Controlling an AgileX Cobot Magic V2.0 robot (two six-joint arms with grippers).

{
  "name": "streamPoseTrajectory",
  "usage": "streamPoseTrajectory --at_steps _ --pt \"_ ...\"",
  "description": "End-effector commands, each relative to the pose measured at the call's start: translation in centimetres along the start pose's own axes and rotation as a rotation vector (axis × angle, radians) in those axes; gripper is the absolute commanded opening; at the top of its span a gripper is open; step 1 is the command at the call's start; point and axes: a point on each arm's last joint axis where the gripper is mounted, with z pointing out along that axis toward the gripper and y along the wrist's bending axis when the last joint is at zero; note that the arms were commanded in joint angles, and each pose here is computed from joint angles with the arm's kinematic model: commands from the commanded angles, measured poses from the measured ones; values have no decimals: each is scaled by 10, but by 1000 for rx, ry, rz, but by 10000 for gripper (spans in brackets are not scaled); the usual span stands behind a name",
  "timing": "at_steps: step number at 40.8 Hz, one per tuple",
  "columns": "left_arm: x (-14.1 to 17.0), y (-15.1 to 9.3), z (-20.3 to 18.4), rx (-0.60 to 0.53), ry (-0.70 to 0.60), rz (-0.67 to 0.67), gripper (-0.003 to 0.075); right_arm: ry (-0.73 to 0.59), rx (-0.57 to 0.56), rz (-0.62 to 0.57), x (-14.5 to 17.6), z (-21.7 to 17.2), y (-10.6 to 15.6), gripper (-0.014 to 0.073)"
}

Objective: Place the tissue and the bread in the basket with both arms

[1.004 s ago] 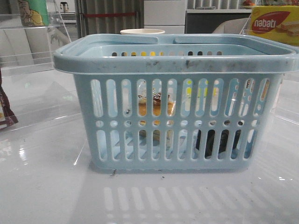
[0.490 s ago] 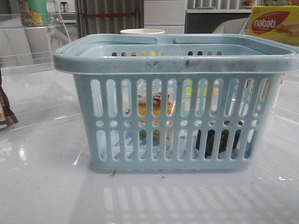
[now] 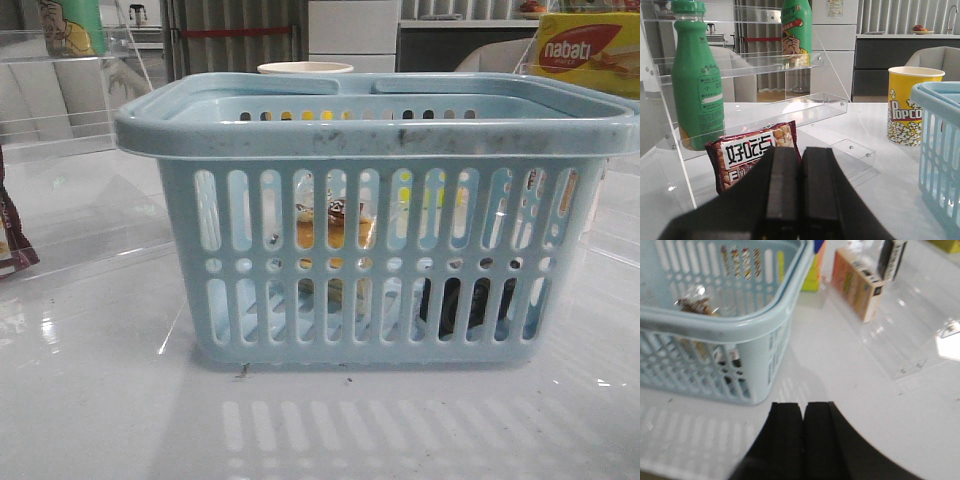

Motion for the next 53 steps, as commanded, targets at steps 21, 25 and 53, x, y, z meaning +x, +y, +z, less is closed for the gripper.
streamPoseTrajectory --at_steps 21,25,53 --pt "-7 0 -2 5 -99 -20 92 -498 171 0 58 17 -13 56" --pt "-7 0 -2 5 -99 -20 92 -499 171 0 58 17 -13 56" --pt "-7 0 -2 5 -99 -20 92 -495 104 -6 58 18 -9 56"
